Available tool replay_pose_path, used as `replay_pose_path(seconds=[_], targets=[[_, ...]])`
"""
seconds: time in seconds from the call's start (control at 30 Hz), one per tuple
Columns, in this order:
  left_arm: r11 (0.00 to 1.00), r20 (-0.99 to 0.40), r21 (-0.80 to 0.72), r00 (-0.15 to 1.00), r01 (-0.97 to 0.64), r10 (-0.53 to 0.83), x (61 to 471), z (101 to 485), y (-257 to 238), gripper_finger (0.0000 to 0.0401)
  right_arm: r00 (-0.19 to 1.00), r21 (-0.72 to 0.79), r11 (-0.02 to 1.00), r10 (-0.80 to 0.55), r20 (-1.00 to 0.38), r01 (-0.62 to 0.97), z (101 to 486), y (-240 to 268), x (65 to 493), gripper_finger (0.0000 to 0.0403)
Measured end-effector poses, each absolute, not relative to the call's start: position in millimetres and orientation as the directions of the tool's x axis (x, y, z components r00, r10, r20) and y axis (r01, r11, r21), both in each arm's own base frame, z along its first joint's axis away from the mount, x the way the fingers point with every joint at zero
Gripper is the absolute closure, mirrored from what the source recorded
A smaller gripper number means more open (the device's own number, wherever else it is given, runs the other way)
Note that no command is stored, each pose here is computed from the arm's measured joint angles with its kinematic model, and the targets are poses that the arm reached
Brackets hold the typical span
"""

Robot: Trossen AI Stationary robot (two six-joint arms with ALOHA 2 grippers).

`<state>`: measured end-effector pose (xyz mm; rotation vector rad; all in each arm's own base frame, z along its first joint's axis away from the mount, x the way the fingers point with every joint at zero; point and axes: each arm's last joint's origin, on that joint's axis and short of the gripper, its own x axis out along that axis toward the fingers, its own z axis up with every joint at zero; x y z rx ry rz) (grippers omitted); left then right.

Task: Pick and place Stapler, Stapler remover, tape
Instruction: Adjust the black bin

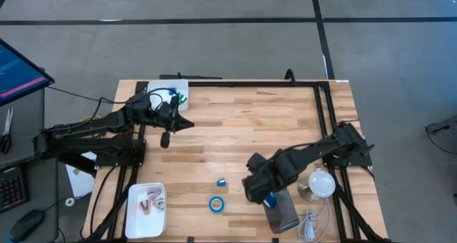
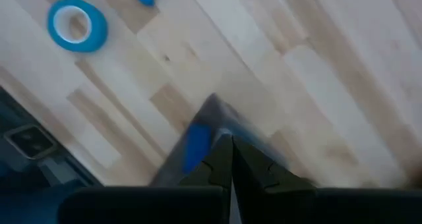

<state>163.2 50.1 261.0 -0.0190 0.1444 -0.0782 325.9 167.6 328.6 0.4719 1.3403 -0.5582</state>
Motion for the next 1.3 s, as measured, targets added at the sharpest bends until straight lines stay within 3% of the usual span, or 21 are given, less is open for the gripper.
replay_pose_path(seconds=[0.37,0.7,1.03,1.2,1.3], targets=[[0.994,-0.232,-0.092,0.969,0.066,-0.086,161.4,251.4,49.4,0.0398,0.007,-0.016,0.781,-0.027,-1.000,0.625,295.5,201.2,334.9,0.0403],[0.990,-0.257,-0.128,0.962,0.057,-0.089,160.7,248.8,49.1,0.0398,-0.042,0.003,0.771,0.038,-0.998,0.637,295.4,211.0,328.1,0.0402],[0.990,-0.258,-0.128,0.962,0.057,-0.089,160.7,248.7,49.1,0.0398,-0.059,0.017,0.763,0.072,-0.996,0.646,295.4,197.5,336.4,0.0332],[0.990,-0.259,-0.129,0.962,0.057,-0.089,160.6,248.6,49.1,0.0398,-0.065,0.034,0.821,0.086,-0.994,0.570,295.5,191.3,340.0,0.0315],[0.990,-0.259,-0.129,0.962,0.057,-0.089,160.6,248.6,49.1,0.0398,-0.064,0.053,0.896,0.091,-0.994,0.441,295.5,185.3,343.4,0.0316]])
